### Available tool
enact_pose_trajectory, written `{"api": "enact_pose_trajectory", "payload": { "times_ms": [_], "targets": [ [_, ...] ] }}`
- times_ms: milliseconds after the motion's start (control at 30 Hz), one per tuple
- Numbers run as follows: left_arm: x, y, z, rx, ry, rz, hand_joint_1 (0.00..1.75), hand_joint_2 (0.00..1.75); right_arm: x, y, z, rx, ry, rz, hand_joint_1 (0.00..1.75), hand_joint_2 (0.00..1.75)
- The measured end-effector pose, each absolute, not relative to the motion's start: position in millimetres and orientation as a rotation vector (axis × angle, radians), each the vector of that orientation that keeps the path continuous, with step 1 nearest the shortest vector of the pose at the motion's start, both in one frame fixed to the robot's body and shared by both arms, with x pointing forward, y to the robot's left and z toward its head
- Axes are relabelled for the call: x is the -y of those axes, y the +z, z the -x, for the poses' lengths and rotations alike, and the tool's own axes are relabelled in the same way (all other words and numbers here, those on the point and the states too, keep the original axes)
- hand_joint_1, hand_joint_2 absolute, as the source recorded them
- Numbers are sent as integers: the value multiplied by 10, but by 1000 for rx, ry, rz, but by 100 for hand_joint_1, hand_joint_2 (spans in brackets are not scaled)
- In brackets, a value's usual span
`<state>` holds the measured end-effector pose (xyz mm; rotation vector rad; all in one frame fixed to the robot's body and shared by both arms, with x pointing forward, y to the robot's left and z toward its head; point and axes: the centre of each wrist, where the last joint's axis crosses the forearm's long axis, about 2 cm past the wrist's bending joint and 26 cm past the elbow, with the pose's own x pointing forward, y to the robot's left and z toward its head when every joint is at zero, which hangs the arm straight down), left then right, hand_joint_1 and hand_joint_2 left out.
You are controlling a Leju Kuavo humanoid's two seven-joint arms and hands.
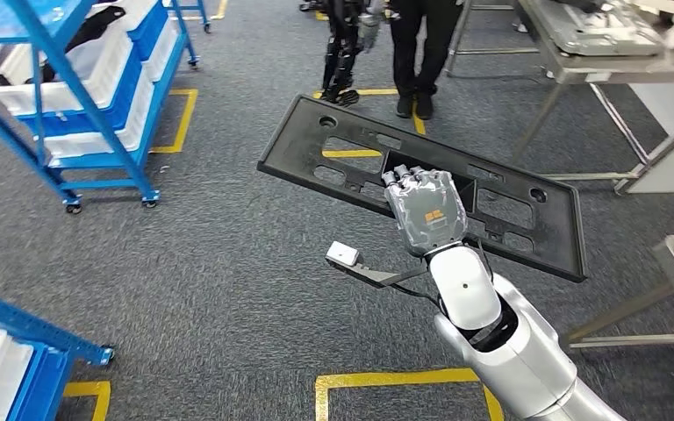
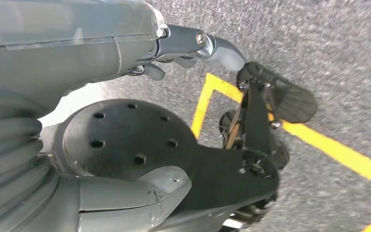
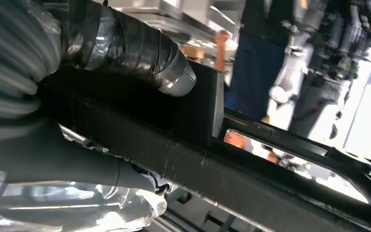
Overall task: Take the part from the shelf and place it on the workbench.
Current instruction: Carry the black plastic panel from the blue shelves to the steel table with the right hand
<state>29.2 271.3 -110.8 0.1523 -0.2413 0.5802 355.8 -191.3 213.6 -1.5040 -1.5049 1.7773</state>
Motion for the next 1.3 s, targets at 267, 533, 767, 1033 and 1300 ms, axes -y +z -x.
{"api": "enact_pose_trajectory", "payload": {
  "times_ms": [267,533,767,1033,1300],
  "targets": [
    [-2712,-1107,-306,236,583,-128,0,175,1910,2093,-3556,1489,1787,1494,173,175],
    [-2698,-1107,-306,223,583,-101,0,175,1849,2141,-3568,1513,1774,1486,173,175],
    [-2710,-1108,-297,219,582,-104,0,175,1813,2148,-3563,1524,1771,1477,173,175],
    [-2703,-1108,-295,218,582,-102,0,175,1831,2142,-3578,1514,1770,1478,173,175],
    [-2691,-1106,-313,220,582,-99,0,175,1838,2134,-3582,1509,1771,1476,173,175]
  ]
}}
